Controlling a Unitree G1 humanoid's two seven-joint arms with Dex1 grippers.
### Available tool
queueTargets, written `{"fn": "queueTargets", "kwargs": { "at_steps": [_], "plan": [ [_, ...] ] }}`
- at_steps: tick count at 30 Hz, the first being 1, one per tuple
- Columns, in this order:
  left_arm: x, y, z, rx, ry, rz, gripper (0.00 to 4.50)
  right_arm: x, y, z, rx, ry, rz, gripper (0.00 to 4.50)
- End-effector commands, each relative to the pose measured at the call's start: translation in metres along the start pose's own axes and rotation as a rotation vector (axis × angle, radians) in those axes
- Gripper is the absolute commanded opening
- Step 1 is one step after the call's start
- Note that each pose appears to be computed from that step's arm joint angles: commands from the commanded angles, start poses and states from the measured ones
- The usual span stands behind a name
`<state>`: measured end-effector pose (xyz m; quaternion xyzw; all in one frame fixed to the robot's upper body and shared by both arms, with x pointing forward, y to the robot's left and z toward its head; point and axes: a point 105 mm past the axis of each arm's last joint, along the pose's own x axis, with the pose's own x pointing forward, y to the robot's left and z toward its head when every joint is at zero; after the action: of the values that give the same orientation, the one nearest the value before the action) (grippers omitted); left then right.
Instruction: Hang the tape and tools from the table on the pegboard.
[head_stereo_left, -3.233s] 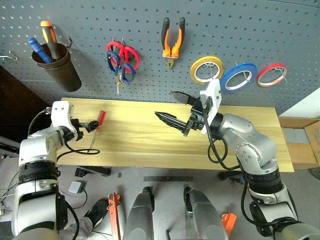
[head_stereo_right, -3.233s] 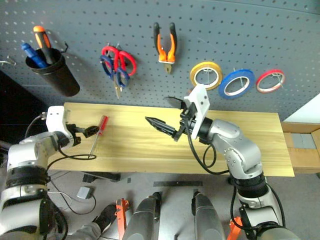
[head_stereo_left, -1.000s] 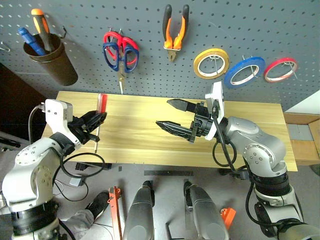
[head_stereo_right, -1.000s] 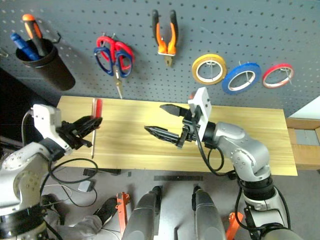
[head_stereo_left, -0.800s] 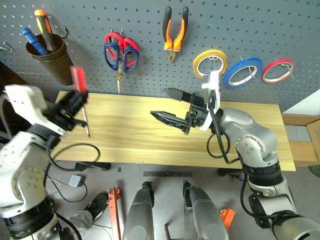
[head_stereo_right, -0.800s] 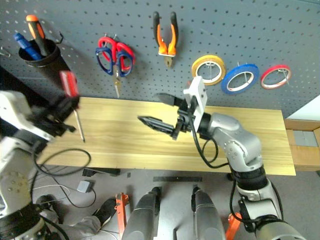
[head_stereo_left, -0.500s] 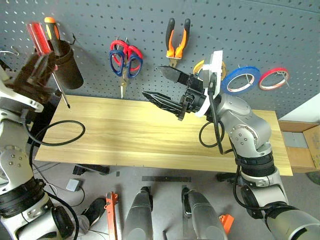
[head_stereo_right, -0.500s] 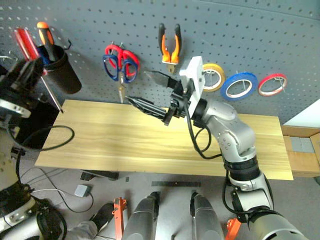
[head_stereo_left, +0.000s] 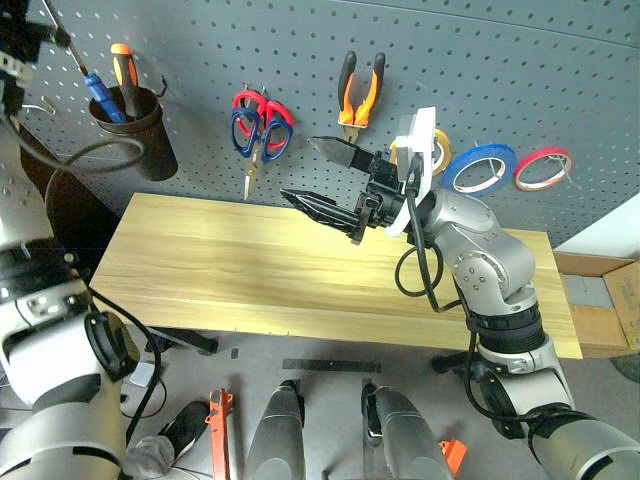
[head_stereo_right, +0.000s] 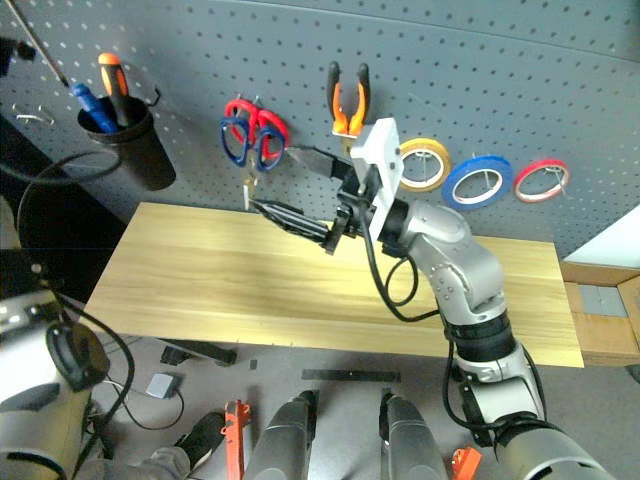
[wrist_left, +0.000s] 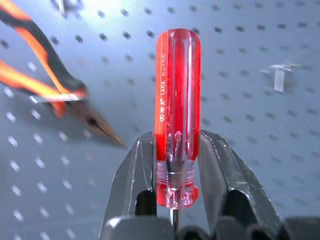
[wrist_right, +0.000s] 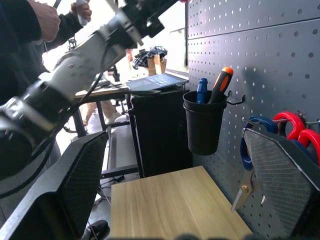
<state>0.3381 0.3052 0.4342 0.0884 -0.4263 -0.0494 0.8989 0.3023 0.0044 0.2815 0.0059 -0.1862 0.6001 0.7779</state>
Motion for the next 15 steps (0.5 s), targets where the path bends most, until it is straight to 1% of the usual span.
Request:
{"fn": "queueTargets", "kwargs": {
  "at_steps": [1,7,11,12,14,15],
  "plan": [
    [0.002,0.008,-0.009,0.054,-0.005,0.032,0.82,0.000,0.005,0.012,-0.036,-0.032,0.015,4.50],
    [-0.007,0.010,-0.053,0.002,0.077,0.051,0.82,-0.003,0.007,0.009,-0.025,-0.008,0.004,4.50],
    [-0.013,0.005,-0.073,-0.025,0.126,0.044,0.82,-0.005,0.007,0.009,-0.022,-0.002,-0.004,4.50],
    [-0.015,0.004,-0.080,-0.029,0.157,0.048,0.82,-0.005,0.007,0.008,-0.022,0.001,-0.005,4.50],
    [-0.017,-0.002,-0.092,-0.090,0.205,0.033,0.82,-0.006,0.006,0.008,-0.025,0.007,-0.009,4.50],
    [-0.018,-0.005,-0.092,-0.120,0.196,0.013,0.82,-0.006,0.006,0.008,-0.026,0.009,-0.010,4.50]
  ]
}}
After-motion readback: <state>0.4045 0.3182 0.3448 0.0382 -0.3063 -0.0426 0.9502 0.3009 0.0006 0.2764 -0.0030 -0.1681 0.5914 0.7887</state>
